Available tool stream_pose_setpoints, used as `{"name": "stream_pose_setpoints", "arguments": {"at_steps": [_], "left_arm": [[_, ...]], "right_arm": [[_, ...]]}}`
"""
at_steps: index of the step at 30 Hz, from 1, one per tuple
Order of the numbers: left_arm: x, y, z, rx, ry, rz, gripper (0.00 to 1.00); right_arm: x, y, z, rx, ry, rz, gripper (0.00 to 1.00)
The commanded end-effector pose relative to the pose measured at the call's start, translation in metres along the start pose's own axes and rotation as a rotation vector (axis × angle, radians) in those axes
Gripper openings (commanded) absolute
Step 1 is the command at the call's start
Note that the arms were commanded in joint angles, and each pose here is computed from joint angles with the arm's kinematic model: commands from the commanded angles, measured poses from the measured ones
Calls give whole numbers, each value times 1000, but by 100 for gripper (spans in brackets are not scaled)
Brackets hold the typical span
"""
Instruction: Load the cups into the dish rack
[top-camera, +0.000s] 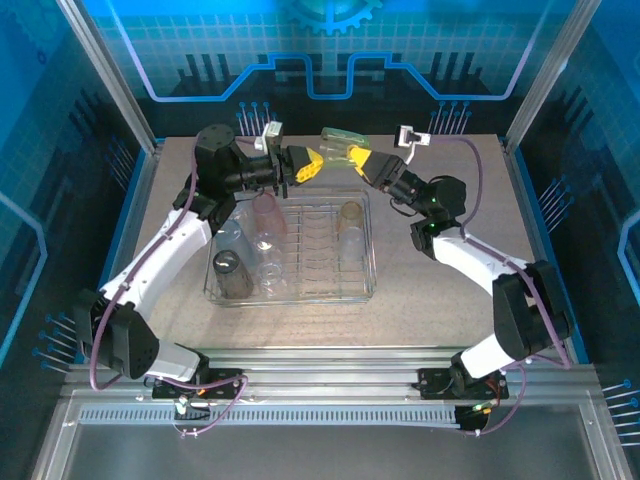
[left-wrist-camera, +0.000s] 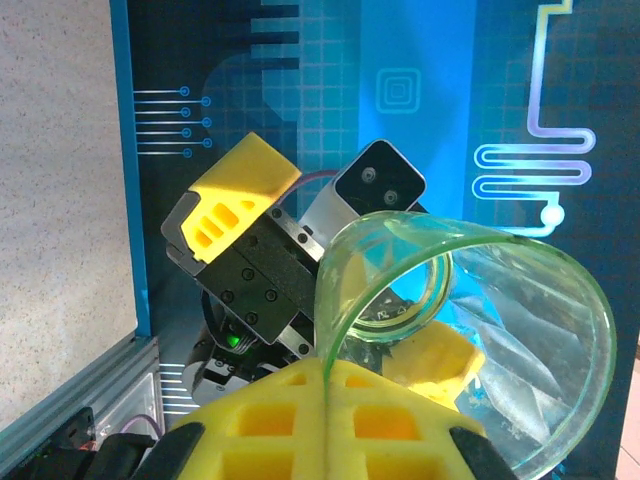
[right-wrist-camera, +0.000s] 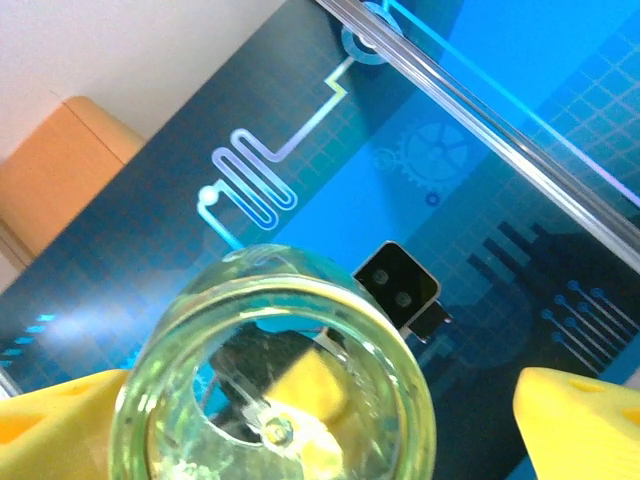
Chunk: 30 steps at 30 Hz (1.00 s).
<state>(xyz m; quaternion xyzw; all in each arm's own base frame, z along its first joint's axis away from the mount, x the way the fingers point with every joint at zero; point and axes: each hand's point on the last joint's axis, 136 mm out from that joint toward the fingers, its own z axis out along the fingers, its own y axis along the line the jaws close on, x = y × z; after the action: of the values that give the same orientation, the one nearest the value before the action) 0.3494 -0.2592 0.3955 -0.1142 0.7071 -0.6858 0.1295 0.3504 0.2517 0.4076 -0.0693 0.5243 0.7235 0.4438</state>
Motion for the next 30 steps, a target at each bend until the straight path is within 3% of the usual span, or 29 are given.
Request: {"name": "stream_pose_setpoints", "arguments": {"at_steps": [1, 12, 19, 21, 23, 25, 27, 30], "left_arm": [[10, -9, 3, 42, 51, 25, 0], [10, -2, 3, 16, 58, 23, 0], [16, 4, 3, 5, 90, 11, 2], [17, 7, 2, -3, 91, 9, 20], [18, 7, 1, -4, 93, 15, 53], [18, 9, -1, -15, 89, 13, 74], [18, 12, -3, -29, 79, 14, 84], [15, 19, -8, -62, 56, 7, 89]], "right_arm": [[-5, 15, 6, -93, -19, 12, 92], [1, 10, 8, -61, 18, 15, 82], [15, -5, 8, 48, 121, 9, 62], [17, -6, 5, 83, 137, -14, 57], [18, -5, 3, 118, 151, -45, 55], [17, -6, -2, 162, 157, -74, 52], [13, -8, -11, 224, 146, -106, 48], [4, -11, -27, 316, 122, -143, 43]]}}
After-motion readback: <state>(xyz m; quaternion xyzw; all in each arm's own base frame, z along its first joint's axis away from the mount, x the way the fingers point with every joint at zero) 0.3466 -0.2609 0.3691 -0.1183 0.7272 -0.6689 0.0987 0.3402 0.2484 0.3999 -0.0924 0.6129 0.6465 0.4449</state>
